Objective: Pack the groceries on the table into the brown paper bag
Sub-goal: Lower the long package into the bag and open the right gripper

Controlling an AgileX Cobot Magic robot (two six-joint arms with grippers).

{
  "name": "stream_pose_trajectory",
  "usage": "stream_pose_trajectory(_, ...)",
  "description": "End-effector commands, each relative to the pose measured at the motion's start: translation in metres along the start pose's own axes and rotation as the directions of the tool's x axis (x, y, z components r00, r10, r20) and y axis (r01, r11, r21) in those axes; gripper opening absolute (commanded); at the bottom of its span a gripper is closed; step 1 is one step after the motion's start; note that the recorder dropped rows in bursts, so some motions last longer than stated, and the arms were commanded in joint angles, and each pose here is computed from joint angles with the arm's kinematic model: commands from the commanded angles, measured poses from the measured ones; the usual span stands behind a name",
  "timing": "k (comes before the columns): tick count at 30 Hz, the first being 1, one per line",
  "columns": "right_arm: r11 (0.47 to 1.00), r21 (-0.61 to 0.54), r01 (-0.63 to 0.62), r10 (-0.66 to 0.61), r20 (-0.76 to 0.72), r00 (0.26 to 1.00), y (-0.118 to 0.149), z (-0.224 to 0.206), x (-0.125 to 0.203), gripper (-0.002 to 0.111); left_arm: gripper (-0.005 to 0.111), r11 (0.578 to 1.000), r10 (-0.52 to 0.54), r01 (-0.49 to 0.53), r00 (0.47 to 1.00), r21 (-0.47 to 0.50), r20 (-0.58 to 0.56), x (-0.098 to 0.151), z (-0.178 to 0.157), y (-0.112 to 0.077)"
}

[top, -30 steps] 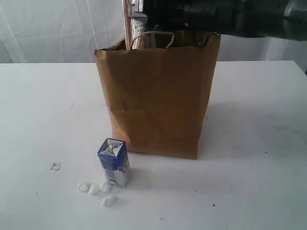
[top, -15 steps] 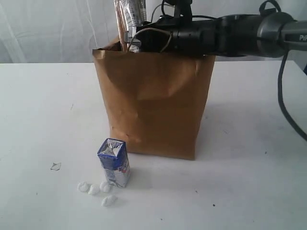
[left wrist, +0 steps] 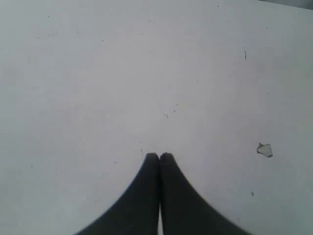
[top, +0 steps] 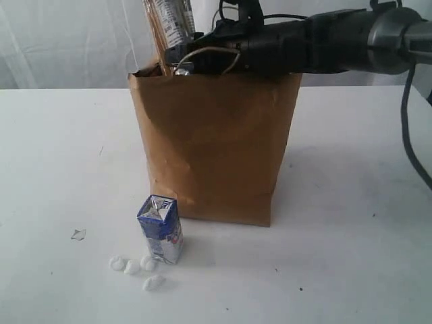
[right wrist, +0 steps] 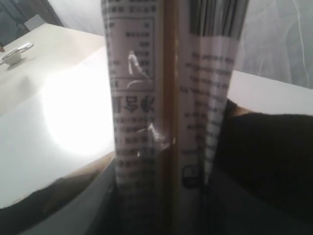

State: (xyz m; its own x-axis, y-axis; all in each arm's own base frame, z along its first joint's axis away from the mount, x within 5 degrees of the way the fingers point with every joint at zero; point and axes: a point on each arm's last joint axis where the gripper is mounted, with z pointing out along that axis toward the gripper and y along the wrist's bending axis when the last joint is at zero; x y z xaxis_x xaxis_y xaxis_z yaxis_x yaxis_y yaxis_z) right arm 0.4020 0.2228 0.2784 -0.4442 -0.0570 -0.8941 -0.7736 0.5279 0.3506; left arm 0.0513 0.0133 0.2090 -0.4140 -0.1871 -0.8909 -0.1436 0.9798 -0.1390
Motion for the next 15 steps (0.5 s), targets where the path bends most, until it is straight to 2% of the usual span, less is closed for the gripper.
stream_pose_trajectory(1, 0.999, -0.033, 0.007, -0.008, -0.025, 1.000, 0.010, -0.005, -0.006, 0.044, 0.000, 1.000, 0.007, -0.007, 1.000, -0.006, -0.005, 0.001, 0.001, 0.001)
stream_pose_trajectory(2, 0.999, -0.037, 0.006, -0.007, -0.031, 1.000, 0.010, -0.005, -0.005, 0.051, 0.000, 1.000, 0.007, -0.007, 1.000, -0.006, -0.005, 0.001, 0.001, 0.001)
stream_pose_trajectory(6, 0.998, -0.055, 0.007, -0.008, -0.032, 0.999, 0.013, -0.006, -0.006, 0.064, 0.000, 1.000, 0.007, -0.007, 1.000, -0.006, -0.005, 0.001, 0.001, 0.001)
stream_pose_trajectory(10, 0.993, -0.099, -0.062, 0.058, -0.041, 0.997, 0.021, -0.011, -0.010, 0.065, 0.000, 1.000, 0.007, -0.007, 1.000, -0.006, -0.005, 0.001, 0.001, 0.001)
stream_pose_trajectory(15, 0.988, -0.147, -0.046, 0.036, -0.070, 0.997, 0.036, -0.023, -0.018, 0.065, 0.000, 1.000, 0.007, -0.007, 1.000, -0.006, -0.005, 0.001, 0.001, 0.001)
